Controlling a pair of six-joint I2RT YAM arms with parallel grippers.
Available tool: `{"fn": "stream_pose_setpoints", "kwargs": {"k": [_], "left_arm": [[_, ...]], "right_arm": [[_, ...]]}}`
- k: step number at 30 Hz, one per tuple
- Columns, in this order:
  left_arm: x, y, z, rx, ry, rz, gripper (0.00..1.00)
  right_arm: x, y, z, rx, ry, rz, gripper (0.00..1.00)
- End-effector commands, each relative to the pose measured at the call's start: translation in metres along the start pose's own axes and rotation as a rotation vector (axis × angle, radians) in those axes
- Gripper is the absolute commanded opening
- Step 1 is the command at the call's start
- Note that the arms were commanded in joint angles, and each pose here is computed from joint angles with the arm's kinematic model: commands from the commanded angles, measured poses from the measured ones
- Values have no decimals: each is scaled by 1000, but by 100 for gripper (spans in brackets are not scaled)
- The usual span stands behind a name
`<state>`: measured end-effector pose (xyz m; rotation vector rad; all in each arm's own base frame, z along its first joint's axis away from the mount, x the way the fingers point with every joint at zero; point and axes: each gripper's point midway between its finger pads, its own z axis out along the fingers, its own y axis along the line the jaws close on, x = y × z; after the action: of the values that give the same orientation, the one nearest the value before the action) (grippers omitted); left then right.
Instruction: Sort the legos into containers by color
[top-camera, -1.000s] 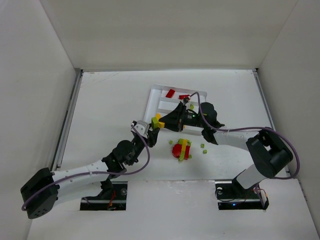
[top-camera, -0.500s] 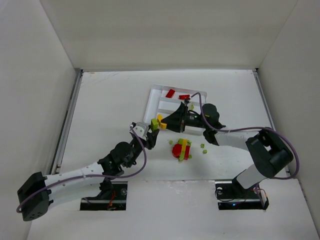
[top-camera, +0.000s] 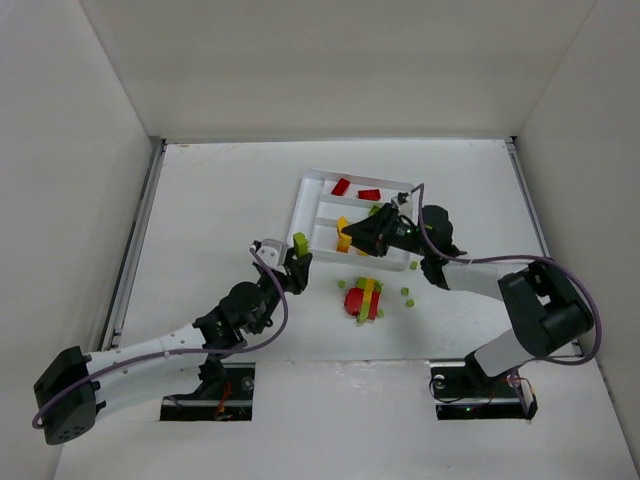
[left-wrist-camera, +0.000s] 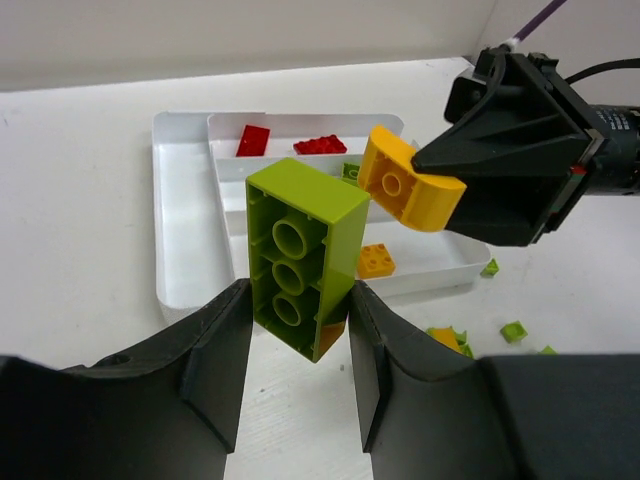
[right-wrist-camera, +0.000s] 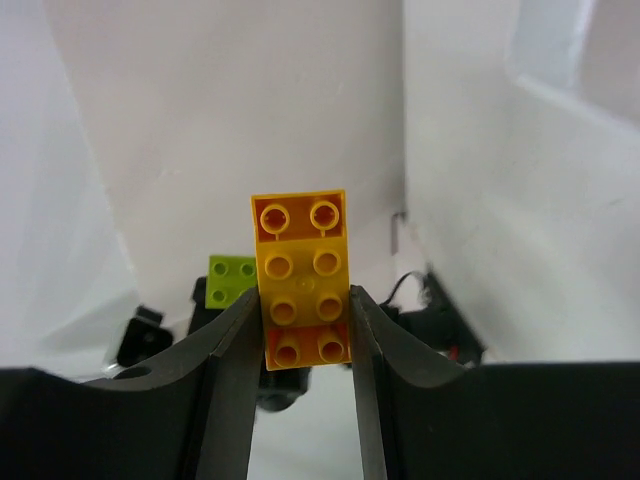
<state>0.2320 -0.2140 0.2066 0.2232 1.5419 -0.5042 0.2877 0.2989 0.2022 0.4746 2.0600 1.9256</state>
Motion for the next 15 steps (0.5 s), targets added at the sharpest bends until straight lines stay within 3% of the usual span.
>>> {"fn": "stream_pose_setpoints", "kwargs": {"k": [1, 9, 15], "left_arm": [[-11, -7, 6, -25, 2, -156, 14], [14, -11, 6, -40, 131, -377, 15], [30, -5, 9, -58, 179, -444, 16]], "right_arm": [[-27, -13, -2, 93, -131, -172, 18], [-82, -65, -24, 640, -379, -545, 19], [-94, -95, -49, 849, -424, -629, 18]]}}
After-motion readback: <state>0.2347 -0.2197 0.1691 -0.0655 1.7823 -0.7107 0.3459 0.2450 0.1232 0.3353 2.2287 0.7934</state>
